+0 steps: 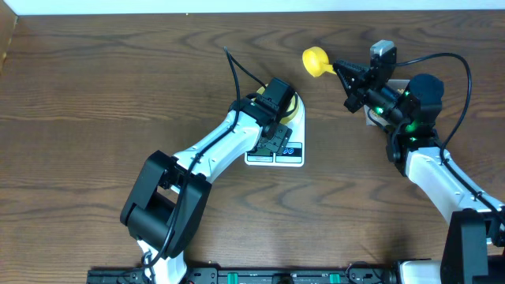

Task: Scoop item into bowl and weigh 50g on scale

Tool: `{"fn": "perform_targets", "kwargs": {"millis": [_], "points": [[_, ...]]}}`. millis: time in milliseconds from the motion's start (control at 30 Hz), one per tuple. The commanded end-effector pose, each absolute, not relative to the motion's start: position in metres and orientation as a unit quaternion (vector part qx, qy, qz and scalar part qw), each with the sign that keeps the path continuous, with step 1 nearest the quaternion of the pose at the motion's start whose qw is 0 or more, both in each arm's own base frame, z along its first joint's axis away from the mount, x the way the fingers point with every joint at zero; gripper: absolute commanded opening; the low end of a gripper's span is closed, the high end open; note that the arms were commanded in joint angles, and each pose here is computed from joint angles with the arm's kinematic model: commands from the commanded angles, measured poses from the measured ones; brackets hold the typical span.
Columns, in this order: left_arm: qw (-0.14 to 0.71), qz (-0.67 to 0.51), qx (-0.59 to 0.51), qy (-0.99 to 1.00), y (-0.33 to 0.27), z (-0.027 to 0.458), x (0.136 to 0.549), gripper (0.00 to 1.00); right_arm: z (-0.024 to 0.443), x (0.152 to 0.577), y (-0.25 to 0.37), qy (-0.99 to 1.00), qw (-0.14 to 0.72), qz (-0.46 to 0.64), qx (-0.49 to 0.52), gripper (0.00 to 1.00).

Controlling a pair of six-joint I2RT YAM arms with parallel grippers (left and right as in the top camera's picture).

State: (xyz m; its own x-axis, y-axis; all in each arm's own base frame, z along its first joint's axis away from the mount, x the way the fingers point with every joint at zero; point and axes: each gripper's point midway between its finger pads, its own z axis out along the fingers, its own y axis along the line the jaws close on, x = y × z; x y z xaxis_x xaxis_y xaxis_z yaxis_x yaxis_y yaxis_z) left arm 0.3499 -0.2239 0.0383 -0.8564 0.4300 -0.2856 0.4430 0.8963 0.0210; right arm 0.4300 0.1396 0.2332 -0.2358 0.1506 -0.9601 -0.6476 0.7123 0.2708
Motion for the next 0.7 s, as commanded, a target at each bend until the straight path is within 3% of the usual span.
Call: {"fn": "perform_targets", "kwargs": {"millis": [0,667], "points": [[0.135,-0.016,0.222,0.965,-0.2207,0.0343,0.3479,0.80,0.2408,0.4334,0.1380,0.703,0.604,0.327,-0.185,0.01],[0.121,-0.009,0.252,0.960,-0.2247,0.0312,0.3379,0.80,0.2409,0.4338,0.1375,0.702,0.607,0.321,-0.190,0.01]]}}
